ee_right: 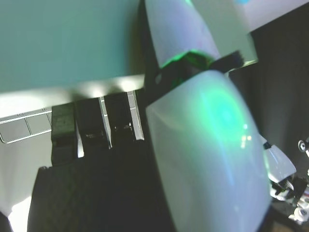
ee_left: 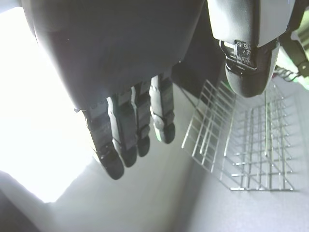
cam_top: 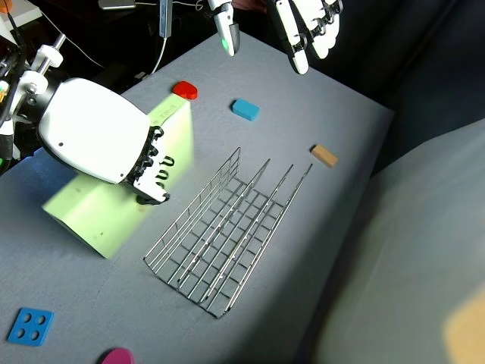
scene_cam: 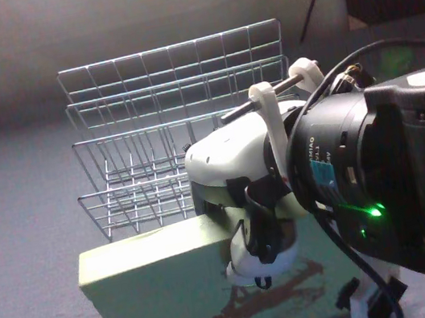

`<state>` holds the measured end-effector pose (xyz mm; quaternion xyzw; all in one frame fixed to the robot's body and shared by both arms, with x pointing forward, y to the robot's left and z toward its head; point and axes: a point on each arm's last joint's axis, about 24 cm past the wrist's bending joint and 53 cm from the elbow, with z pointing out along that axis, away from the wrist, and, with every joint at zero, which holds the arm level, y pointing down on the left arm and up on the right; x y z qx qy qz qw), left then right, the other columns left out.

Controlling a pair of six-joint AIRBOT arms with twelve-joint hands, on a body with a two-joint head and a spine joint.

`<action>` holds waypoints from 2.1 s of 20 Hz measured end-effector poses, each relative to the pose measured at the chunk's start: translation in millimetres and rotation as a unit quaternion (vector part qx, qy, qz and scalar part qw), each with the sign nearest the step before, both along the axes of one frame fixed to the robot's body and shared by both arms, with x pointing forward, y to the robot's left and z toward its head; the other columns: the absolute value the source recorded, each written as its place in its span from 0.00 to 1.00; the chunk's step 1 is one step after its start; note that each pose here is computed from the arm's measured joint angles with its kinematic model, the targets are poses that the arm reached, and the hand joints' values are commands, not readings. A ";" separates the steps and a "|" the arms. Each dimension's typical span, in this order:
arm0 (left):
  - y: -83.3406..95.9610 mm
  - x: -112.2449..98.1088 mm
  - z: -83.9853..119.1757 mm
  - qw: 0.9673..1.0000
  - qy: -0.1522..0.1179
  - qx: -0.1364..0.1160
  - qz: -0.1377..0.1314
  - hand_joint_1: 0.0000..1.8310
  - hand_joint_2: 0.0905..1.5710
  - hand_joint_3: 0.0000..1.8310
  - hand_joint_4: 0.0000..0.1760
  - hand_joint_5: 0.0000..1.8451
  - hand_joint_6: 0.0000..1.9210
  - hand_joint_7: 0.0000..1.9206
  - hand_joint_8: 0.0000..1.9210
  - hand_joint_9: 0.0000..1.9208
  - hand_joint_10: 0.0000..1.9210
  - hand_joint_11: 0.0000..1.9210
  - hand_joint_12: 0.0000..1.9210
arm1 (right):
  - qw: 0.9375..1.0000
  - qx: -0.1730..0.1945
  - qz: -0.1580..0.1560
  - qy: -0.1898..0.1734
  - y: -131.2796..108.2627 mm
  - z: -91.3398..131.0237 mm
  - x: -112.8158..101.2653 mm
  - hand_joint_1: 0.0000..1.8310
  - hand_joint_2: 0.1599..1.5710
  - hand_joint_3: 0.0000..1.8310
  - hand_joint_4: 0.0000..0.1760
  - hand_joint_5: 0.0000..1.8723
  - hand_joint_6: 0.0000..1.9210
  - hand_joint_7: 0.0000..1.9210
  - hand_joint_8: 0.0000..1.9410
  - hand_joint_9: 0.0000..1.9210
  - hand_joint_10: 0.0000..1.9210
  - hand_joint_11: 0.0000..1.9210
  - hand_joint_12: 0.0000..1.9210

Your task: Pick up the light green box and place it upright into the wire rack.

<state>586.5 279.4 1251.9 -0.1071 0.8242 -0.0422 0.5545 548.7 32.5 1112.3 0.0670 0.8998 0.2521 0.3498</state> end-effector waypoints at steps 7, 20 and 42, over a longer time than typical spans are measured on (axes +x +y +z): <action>0.3 -0.3 -0.5 1.000 0.001 0.000 0.001 0.16 0.74 0.00 0.52 0.17 0.00 0.09 0.00 0.08 0.00 0.00 0.30 | 1.000 0.012 0.000 -0.028 -6.7 30.3 6.4 0.67 0.68 0.00 0.00 0.50 0.49 0.53 0.57 0.44 0.62 0.36 0.85; 3.4 -2.5 -3.8 1.000 0.009 0.002 0.009 0.17 0.74 0.00 0.53 0.16 0.00 0.10 0.00 0.08 0.00 0.00 0.30 | 0.988 0.047 0.006 -0.150 -14.8 143.3 54.6 0.67 0.69 0.00 0.00 0.50 0.50 0.52 0.59 0.43 0.63 0.38 0.82; -1.5 -4.3 -2.7 1.000 0.008 0.001 0.003 0.16 0.74 0.00 0.53 0.16 0.00 0.10 0.00 0.08 0.00 0.00 0.30 | 0.981 0.031 0.025 -0.188 30.2 128.7 92.8 0.74 0.71 0.00 0.00 0.46 0.52 0.49 0.57 0.41 0.76 0.37 0.83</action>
